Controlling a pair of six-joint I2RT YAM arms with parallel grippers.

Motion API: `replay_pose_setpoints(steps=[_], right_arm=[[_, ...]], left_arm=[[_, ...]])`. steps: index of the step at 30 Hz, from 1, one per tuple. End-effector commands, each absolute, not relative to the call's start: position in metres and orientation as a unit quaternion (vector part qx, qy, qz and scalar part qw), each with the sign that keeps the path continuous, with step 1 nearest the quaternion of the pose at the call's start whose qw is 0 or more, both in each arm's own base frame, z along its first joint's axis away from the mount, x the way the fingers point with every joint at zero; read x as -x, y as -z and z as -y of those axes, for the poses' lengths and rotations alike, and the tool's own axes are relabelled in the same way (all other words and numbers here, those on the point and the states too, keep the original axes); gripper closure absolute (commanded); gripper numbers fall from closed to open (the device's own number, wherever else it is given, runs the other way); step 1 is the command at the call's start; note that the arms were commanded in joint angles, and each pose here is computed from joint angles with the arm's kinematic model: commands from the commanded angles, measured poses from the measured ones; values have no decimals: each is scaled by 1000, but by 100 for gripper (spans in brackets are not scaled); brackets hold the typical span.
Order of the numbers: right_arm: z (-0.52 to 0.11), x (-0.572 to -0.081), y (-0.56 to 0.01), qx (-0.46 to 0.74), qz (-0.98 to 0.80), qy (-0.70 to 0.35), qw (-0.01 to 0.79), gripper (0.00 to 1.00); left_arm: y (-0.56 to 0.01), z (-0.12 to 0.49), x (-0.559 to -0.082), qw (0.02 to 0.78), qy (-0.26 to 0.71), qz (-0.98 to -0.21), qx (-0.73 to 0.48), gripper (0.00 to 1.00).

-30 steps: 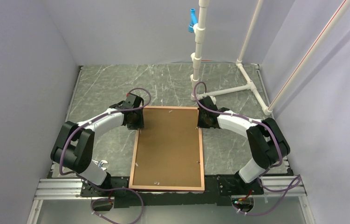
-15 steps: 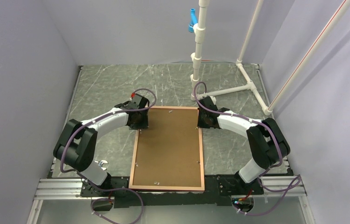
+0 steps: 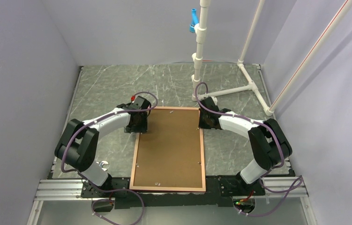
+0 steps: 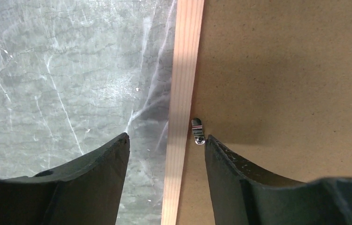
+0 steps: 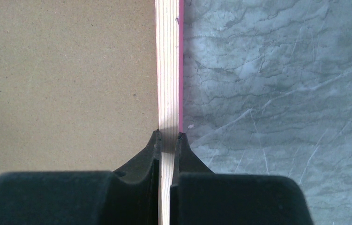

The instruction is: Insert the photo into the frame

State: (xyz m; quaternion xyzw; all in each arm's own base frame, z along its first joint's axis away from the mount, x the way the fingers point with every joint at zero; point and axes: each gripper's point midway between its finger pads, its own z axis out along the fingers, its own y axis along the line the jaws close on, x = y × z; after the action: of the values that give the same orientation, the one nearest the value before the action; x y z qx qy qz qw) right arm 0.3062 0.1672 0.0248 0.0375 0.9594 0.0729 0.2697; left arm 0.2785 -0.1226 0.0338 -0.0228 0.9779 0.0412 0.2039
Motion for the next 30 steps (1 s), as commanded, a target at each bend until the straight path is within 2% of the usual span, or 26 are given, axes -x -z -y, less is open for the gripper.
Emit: replay_pose_setpoints(steps=[1, 14, 16, 19, 22, 26, 30], right_arm=[[-166, -255, -3, -16, -982, -79, 173, 100], [-165, -252, -1, -12, -982, -78, 171, 100], [-165, -252, -1, -12, -982, -77, 171, 100], [-166, -253, -2, -11, -982, -75, 171, 100], [-166, -254, -2, -12, -982, -77, 171, 100], [-167, -254, -4, -13, -982, -80, 172, 100], [-168, -255, -6, -13, -981, -82, 174, 100]], left_arm=[[-53, 131, -289, 229, -10, -973, 16, 37], [-12, 128, -300, 209, 5, -977, 39, 43], [-8, 128, -298, 204, 7, -978, 38, 50], [-5, 127, -294, 201, 9, -979, 39, 69], [-8, 129, -289, 207, 22, -977, 36, 85], [-15, 131, -286, 211, 34, -976, 31, 94], [-19, 134, -285, 210, 42, -976, 26, 98]])
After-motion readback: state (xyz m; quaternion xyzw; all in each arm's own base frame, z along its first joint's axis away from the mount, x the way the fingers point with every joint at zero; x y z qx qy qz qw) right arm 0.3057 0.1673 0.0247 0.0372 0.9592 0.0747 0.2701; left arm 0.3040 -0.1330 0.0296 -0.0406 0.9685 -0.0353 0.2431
